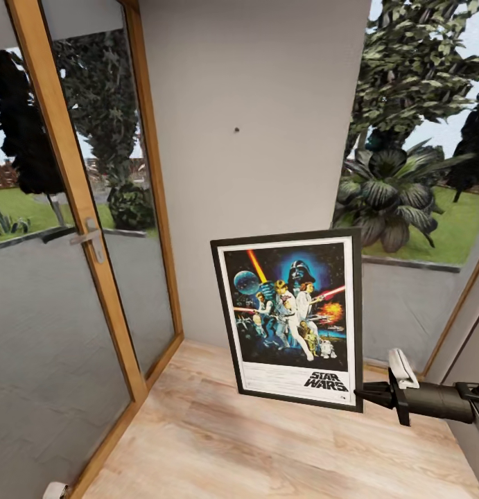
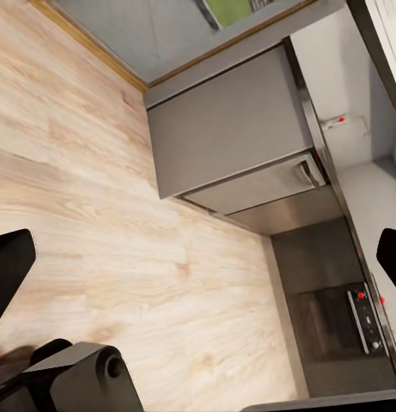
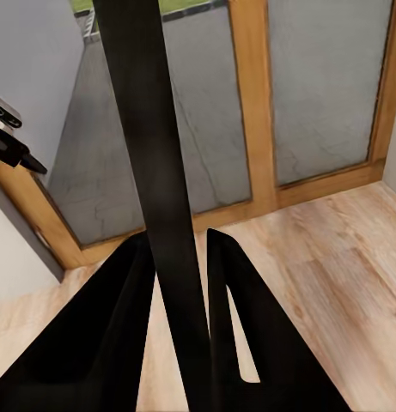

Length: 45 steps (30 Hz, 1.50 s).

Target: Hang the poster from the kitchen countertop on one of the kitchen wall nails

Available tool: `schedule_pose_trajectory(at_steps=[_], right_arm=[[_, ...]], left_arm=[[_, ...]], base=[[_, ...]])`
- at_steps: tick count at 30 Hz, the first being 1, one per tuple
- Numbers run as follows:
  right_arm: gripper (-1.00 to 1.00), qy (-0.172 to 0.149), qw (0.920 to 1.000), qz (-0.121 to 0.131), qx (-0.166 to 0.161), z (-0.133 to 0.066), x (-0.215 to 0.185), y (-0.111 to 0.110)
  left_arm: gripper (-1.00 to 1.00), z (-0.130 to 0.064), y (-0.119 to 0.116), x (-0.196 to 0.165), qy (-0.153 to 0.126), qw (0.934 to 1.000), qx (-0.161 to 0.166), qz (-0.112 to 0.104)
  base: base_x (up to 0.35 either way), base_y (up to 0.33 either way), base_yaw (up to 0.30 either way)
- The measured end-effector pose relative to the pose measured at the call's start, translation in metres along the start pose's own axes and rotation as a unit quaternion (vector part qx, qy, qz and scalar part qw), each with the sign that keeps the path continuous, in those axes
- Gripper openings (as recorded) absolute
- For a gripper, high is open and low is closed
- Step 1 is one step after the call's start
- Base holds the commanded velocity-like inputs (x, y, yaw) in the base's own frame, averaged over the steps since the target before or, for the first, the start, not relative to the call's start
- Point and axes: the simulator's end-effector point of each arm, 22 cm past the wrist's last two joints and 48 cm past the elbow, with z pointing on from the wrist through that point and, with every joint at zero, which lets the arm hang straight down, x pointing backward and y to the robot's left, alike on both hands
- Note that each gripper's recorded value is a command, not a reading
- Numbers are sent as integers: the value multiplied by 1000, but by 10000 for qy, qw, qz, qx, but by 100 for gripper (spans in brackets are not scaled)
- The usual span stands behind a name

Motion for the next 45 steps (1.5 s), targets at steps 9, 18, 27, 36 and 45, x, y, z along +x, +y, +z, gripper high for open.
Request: schedule_pose_trajectory(at_steps=[9,18,27,36,45], right_arm=[[-100,-3,10000,-1,-1,0,0,0],[-100,-4,10000,1,-6,1,0,0],[-100,-12,10000,2,-4,1,0,0],[-100,-19,10000,-20,6,-1,-2,1],[-100,-32,10000,-41,4,-1,-4,2]], left_arm=[[100,0,0,0,5,10000,1,0],[100,1,0,1,8,10000,4,-8],[100,1,0,1,8,10000,6,-7],[100,1,-1,-1,-2,10000,13,15],[100,0,-2,-2,-19,10000,17,38]], base=[[167,290,0],[183,192,0],[105,165,0],[24,69,-126],[1,263,-100]])
